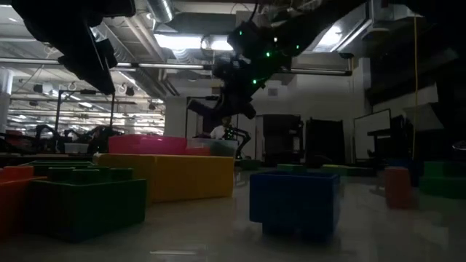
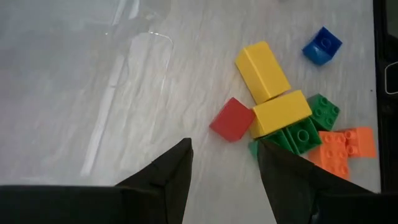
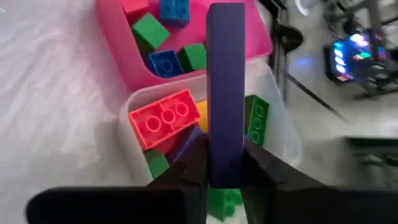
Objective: Sort blocks by size
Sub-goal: Put the big purple block into the white bin, then put the small red block into the pink bin
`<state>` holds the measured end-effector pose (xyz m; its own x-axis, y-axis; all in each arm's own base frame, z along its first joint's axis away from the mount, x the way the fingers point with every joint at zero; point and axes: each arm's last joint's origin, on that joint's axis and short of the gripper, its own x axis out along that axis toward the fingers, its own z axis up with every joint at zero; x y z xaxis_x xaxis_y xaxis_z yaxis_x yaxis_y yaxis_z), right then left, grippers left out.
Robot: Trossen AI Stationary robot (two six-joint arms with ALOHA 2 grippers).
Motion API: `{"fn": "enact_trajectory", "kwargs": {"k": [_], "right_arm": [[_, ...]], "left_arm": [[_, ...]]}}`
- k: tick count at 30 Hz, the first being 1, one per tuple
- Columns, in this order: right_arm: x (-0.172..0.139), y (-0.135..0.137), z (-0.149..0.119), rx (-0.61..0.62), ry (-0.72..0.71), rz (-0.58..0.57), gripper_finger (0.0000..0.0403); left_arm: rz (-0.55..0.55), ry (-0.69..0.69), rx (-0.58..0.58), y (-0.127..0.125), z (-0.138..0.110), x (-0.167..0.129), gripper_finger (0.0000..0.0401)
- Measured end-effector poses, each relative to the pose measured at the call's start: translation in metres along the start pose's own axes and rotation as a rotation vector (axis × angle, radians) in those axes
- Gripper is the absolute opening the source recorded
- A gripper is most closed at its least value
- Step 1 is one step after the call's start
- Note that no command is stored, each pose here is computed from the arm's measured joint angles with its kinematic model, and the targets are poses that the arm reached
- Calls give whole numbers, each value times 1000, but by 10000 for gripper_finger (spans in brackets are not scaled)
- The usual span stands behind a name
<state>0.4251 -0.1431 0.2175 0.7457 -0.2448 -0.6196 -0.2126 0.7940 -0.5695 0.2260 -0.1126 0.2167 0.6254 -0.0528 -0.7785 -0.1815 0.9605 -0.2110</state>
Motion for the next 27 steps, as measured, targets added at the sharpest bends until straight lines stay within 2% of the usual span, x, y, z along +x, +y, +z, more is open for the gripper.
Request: {"fn": "enact_trajectory", "kwargs": {"k": [2, 5, 10, 14, 18, 23, 27], "right_arm": [[4, -3, -10, 42, 0, 37, 80], [11, -5, -18, 80, 24, 18, 108], [22, -1, -23, 77, 71, -30, 152], [20, 1, -18, 63, 139, -100, 169], [6, 2, -10, 29, 274, -209, 170], [-24, 1, 0, -12, 318, -154, 160], [-52, -3, 4, 18, 343, -130, 154]], "left_arm": [[0, -2, 14, 0, 0, 0, 169], [0, -2, 15, 0, 0, 0, 169], [22, -31, 50, 0, 2, 1, 169], [65, -67, 107, -1, 3, 8, 169], [68, -99, 211, -7, 5, 21, 169], [34, -94, 298, -13, 4, 39, 169], [8, -59, 346, -14, 1, 48, 169]]}}
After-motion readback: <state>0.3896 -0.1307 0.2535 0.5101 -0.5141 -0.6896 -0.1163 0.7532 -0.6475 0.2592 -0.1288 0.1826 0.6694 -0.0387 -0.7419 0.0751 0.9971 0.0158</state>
